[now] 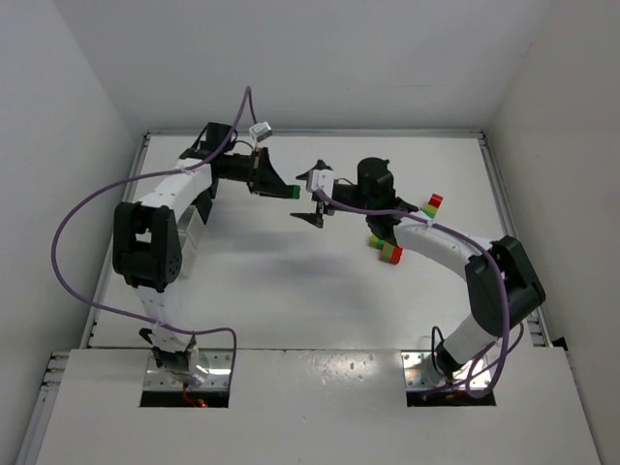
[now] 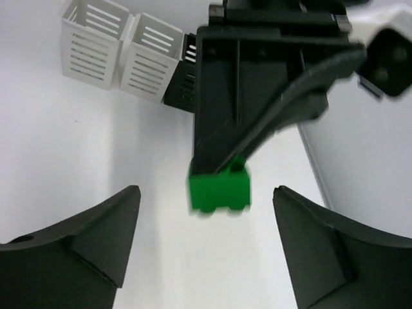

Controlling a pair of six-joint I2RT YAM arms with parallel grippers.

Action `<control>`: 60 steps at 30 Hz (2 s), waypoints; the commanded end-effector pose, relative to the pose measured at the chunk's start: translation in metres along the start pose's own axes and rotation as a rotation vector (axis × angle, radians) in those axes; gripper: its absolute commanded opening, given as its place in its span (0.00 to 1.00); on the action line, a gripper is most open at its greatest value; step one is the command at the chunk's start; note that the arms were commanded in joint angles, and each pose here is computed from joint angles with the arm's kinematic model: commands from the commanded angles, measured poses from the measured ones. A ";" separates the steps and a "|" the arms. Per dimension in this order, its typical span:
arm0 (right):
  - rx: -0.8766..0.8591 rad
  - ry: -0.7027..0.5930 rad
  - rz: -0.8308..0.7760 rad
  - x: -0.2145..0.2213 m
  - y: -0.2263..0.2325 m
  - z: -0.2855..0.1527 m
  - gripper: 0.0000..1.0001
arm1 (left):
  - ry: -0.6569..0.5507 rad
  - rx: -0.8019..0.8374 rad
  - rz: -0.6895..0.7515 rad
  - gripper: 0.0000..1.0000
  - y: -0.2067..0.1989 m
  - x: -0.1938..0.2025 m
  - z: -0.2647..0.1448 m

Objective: Sort the legos into containers by color

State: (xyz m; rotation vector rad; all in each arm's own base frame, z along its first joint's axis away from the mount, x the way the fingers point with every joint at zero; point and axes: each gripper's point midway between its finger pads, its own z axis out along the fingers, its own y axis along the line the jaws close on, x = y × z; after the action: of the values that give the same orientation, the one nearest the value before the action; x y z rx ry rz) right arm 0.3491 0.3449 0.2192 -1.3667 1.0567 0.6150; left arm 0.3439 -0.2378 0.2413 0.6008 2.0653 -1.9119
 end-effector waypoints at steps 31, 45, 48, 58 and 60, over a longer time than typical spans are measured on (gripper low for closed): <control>0.219 1.033 0.703 0.136 0.052 -0.238 0.89 | -0.170 -1.643 -0.011 0.14 0.119 -0.014 -0.312; 0.156 1.058 0.689 0.159 0.060 -0.237 0.89 | -0.133 -1.621 -0.049 0.53 0.140 -0.008 -0.304; 0.130 1.053 0.675 0.160 0.063 -0.236 0.89 | -0.152 -1.568 -0.025 0.55 0.136 -0.017 -0.296; 0.064 1.059 0.658 0.175 0.078 -0.235 0.88 | -0.224 -1.309 0.196 0.59 0.088 -0.061 -0.218; 0.070 1.071 0.667 0.183 0.076 -0.233 0.88 | -0.228 -1.300 0.203 0.59 0.087 -0.064 -0.212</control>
State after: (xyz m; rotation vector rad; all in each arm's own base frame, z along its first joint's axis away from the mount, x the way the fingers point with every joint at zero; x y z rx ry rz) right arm 0.2943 0.0896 0.0535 -1.2449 2.4592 0.2639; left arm 0.4503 -0.0103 0.1697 0.1663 2.5113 -0.1894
